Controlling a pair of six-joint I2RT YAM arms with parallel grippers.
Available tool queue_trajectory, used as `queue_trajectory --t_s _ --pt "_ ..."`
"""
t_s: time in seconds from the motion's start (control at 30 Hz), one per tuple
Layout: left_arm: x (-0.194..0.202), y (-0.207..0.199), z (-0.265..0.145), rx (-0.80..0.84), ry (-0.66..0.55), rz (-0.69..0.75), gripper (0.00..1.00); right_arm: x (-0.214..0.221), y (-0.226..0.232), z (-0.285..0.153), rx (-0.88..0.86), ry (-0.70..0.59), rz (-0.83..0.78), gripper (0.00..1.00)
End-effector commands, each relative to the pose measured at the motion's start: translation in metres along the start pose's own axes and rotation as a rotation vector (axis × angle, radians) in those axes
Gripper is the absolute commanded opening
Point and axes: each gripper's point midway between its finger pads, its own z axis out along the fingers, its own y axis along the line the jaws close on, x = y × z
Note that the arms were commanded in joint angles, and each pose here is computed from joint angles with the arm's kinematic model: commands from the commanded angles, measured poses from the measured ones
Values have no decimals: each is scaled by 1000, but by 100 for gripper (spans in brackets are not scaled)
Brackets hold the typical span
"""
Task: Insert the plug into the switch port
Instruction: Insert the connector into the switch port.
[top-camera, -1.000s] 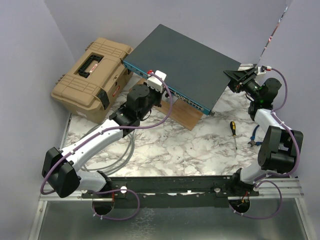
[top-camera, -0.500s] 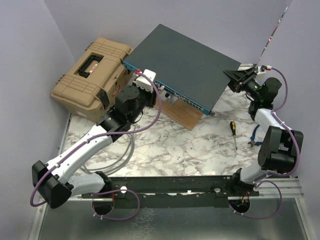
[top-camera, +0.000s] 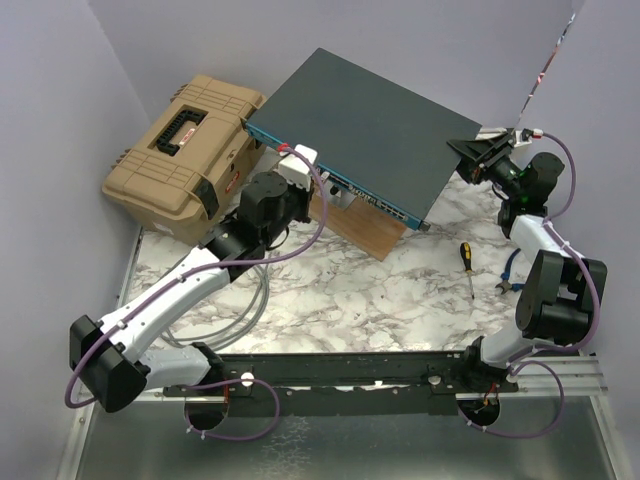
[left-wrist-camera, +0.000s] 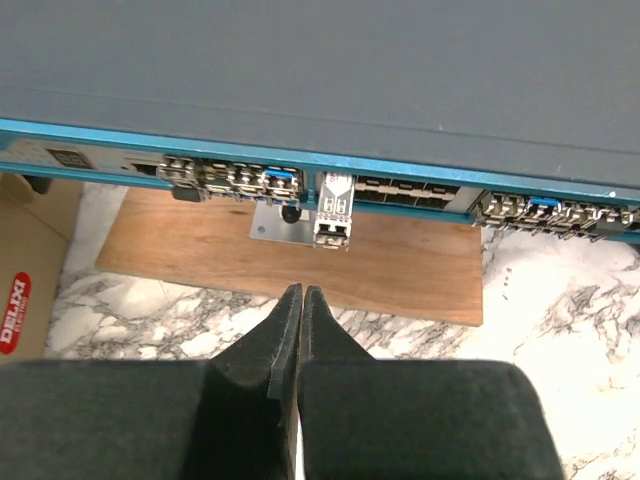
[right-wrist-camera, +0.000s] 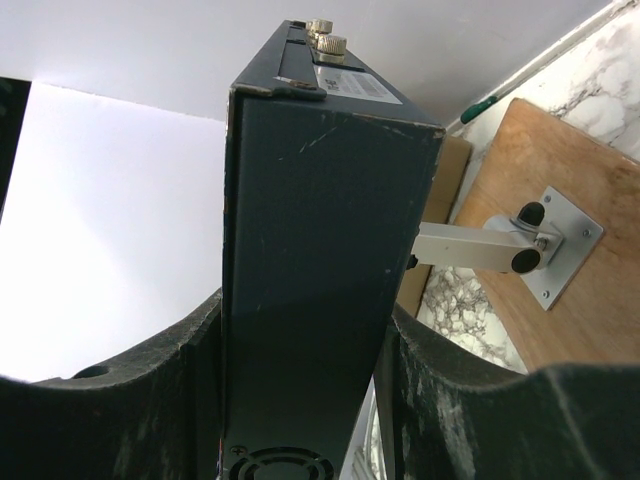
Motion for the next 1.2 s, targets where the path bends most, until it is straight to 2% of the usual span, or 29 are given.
queue_trajectory --t_s 0.0,0.8,1.17 --pt "-2 -12 11 55 9 -12 0 1 1 10 -31 36 -109 4" --pt "-28 -12 51 68 -19 33 0 2 0 11 -38 48 -105 4" --pt "-52 -13 61 87 -56 -27 0 10 -2 6 -22 66 -121 4"
